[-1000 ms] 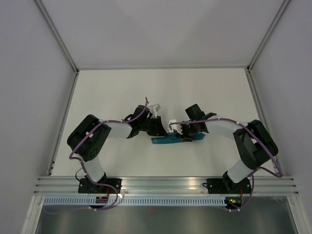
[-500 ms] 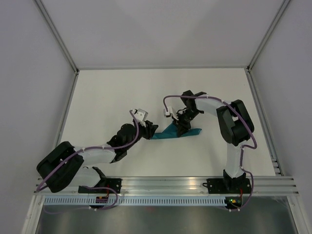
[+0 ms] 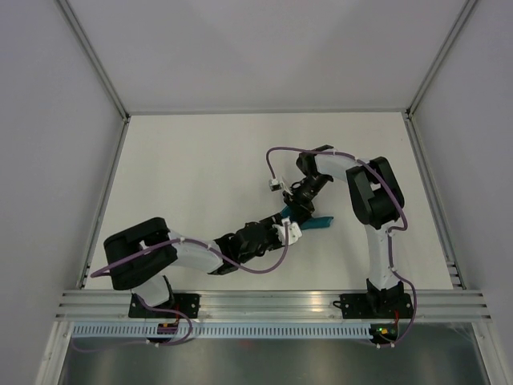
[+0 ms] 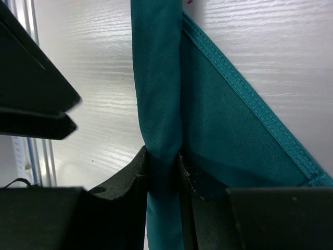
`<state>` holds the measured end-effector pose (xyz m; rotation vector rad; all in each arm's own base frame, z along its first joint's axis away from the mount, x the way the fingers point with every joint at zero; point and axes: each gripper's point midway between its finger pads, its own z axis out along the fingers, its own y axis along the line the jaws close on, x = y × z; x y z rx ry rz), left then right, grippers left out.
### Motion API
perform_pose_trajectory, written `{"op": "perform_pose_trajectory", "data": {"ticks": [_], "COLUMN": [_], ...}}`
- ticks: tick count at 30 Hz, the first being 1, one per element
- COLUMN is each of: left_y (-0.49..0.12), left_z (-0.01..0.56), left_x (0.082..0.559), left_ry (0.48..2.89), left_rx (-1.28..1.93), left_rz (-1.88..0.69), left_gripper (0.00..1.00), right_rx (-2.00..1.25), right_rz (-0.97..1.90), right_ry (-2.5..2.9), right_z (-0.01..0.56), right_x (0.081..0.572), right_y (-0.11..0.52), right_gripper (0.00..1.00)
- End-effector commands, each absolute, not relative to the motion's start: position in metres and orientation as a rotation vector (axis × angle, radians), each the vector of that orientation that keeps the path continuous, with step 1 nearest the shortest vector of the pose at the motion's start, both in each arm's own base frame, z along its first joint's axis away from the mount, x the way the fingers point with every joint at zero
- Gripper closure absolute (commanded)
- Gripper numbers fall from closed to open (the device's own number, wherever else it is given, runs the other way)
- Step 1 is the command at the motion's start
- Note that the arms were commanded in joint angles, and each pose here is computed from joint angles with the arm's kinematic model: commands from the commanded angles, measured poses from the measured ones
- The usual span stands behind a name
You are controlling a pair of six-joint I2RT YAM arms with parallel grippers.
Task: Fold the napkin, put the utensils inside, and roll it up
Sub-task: Roll the napkin with the utensil
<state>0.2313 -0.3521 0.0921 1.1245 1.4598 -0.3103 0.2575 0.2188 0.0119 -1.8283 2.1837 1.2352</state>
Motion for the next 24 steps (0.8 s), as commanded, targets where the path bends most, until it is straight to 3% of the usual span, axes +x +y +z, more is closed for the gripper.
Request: {"op": "perform_pose_trajectory", "data": {"ticks": [1, 24], "left_y": [-0.364, -0.383], "left_z": [0.079, 0.019], "left_x": [0.232, 0.217], "left_ry": [1.364, 1.388], "left_rx": [1.302, 1.550], "left_rz": [-0.174, -0.211], "left_gripper": [0.45, 0.44], "right_rx": [-2.049, -2.015], "right_rz": [1.095, 1.101], "right_ry": [2.313, 2.354], "right_z": [-0.048, -0.049], "right_x": [0.244, 0.245], "right_y": [0.180, 0.179], "right_gripper": [0.94, 0.94]}}
